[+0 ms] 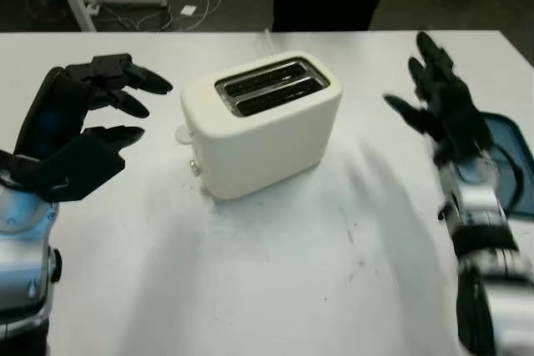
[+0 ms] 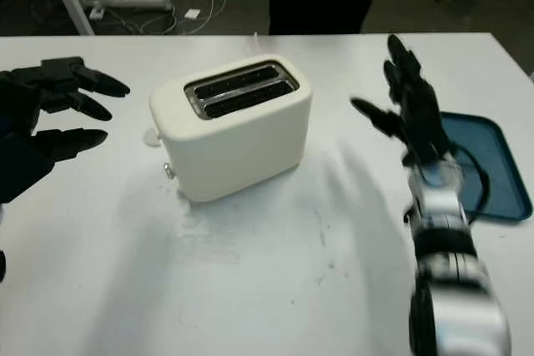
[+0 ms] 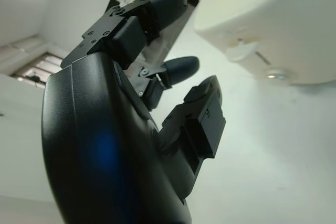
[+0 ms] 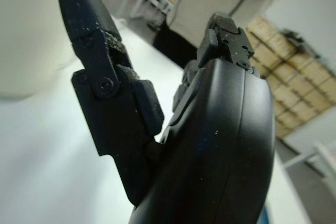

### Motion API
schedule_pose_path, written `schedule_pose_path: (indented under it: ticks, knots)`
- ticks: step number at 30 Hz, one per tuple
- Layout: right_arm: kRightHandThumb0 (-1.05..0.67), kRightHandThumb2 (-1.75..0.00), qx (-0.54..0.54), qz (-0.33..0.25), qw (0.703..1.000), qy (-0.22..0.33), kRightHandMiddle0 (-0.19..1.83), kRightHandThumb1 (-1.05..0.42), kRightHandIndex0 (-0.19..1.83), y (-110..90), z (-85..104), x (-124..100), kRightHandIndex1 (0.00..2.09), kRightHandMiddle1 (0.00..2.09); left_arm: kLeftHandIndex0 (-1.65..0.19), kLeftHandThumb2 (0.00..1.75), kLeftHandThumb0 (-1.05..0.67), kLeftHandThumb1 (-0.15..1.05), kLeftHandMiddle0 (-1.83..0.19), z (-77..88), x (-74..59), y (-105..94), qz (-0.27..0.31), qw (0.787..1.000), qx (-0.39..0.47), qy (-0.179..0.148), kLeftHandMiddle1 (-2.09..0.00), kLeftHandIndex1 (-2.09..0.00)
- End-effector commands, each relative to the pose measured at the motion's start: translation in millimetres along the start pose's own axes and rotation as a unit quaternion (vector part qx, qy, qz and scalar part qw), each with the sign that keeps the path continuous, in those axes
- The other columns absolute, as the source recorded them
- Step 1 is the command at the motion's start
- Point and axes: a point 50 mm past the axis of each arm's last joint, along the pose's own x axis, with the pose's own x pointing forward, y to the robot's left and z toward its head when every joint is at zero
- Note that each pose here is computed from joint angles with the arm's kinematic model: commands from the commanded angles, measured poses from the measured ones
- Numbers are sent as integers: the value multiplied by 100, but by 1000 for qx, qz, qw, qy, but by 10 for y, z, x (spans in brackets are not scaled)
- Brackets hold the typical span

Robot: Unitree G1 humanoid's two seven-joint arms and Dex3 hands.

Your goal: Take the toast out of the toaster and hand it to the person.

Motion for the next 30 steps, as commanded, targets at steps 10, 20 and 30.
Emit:
schedule_pose_path:
  ticks: [10,20,30]
  knots:
    - [-58,-1,114,50,991,54,33,-82,29,476,131,-697,3,1,-1,72,40,75,-1,24,-324,-389,26,997,-75,-5,-148,-117]
    - [-57,0,148,46,983,101,35,-82,33,700,117,-737,3,2,0,50,28,86,0,-7,-579,-771,-15,993,-99,67,-112,-74]
    - [-64,0,141,22,984,109,38,-84,37,829,95,-657,3,1,-4,46,16,92,0,-1,-611,-970,-15,975,-120,188,-91,-56]
